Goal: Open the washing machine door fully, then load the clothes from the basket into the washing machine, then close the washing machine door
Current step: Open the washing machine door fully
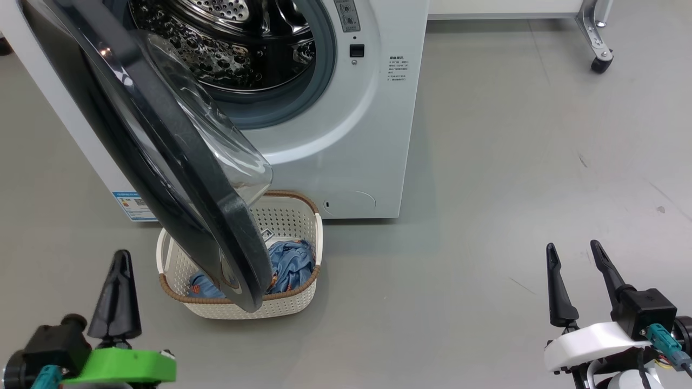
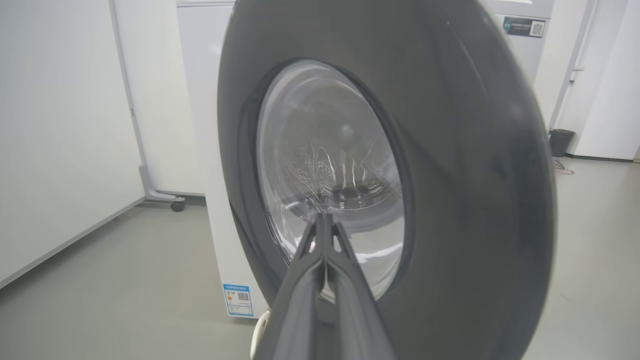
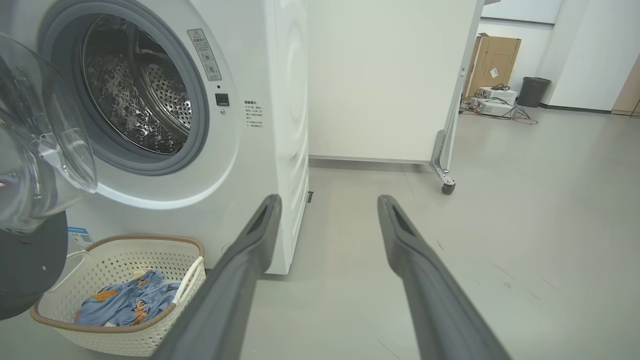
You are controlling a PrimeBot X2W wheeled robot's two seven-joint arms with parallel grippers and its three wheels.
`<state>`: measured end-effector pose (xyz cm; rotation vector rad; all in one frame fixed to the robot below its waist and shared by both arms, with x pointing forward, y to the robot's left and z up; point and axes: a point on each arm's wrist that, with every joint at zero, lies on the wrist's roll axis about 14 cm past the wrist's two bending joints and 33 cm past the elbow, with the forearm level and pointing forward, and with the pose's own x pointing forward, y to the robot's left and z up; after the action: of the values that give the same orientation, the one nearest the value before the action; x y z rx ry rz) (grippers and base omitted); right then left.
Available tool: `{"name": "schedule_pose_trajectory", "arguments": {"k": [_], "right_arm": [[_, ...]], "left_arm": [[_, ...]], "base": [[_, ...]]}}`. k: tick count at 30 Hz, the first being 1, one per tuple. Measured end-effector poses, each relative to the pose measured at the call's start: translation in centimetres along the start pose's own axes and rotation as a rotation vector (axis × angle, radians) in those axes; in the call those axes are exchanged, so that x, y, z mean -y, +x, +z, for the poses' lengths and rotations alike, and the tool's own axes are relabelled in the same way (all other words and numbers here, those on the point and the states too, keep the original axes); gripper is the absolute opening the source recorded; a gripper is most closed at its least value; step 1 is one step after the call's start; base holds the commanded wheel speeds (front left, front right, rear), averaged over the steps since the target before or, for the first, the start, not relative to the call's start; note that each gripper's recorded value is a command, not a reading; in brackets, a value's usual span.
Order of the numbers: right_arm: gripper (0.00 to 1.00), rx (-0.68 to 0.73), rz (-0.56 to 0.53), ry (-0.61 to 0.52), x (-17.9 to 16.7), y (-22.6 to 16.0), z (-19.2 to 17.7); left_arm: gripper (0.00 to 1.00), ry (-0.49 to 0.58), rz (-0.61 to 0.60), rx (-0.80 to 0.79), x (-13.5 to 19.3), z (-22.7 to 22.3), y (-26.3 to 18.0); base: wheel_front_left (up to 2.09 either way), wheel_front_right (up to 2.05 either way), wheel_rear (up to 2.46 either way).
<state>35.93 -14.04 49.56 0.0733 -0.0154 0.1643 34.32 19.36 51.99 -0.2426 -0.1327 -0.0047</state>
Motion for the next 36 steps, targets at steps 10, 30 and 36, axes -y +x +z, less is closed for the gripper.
{"name": "schedule_pose_trajectory", "arguments": {"k": [10,30,36], "right_arm": [[1.00,0.008,0.000,0.007,0.0,0.1,0.2],[1.00,0.012,0.002,0.018,-0.2,-0.6,0.2],[1.00,0.006,0.003,0.018,-0.1,-0.7,0.0]], "left_arm": [[0.00,0.090,-0.142,0.507,4.2,15.9,2.8],[0.00,-0.048,-0.714,0.603,20.2,18.3,-1.8],[0.00,-0.099,-0.789,0.518,22.3,16.0,-2.4]], "base": [[0.00,0.00,0.00],[0.00,0.00,0.00],[0.00,0.00,0.00]]}}
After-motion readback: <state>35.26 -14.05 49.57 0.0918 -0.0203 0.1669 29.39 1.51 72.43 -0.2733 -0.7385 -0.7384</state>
